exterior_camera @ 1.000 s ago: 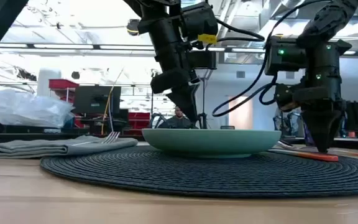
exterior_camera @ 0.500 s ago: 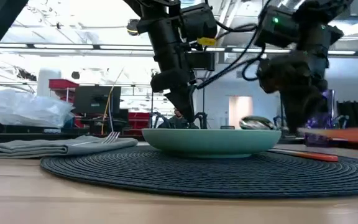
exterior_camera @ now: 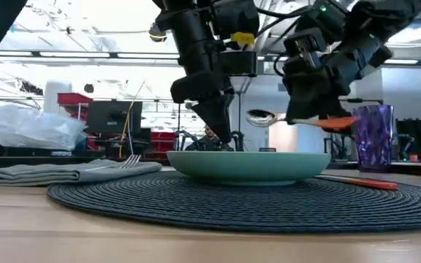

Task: Set table place
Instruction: Put the orange spoon on the blue placemat

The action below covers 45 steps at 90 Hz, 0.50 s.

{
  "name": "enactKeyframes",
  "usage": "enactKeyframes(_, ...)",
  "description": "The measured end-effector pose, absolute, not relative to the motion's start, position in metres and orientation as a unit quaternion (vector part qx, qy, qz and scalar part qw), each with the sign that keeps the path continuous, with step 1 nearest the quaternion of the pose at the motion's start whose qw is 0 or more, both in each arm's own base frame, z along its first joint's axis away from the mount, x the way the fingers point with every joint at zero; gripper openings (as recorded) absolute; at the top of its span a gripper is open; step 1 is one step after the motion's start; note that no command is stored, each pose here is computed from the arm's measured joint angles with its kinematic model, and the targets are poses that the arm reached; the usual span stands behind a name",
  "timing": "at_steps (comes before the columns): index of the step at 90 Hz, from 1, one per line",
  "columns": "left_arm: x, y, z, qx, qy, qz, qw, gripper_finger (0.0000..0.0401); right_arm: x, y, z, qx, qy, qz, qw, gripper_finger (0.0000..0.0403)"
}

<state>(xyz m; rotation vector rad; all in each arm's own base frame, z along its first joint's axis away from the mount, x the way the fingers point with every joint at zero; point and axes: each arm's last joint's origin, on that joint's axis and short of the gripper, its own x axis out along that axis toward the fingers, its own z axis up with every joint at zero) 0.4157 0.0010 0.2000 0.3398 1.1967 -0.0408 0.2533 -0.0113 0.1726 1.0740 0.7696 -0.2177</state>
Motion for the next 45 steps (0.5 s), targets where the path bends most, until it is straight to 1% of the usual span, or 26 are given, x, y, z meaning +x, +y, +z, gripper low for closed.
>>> enactKeyframes(11, 0.415, -0.001, 0.2, 0.161, 0.561, -0.021, 0.811, 0.0011, 0.247, -0.004, 0.165, 0.493, 0.361, -0.119, 0.782, 0.0)
enactKeyframes(25, 0.415, -0.001, 0.199, 0.16, 0.564, -0.021, 0.81, 0.0011, 0.242, 0.007, 0.165, 0.504, 0.343, -0.11, 0.785, 0.0)
enactKeyframes(32, 0.414, -0.001, 0.199, 0.158, 0.568, -0.021, 0.808, 0.0011, 0.234, 0.009, 0.162, 0.5, 0.349, -0.127, 0.782, 0.0)
enactKeyframes(45, 0.414, -0.002, 0.199, 0.154, 0.57, -0.017, 0.807, 0.0011, 0.215, 0.007, 0.153, 0.519, 0.332, -0.158, 0.772, 0.0)
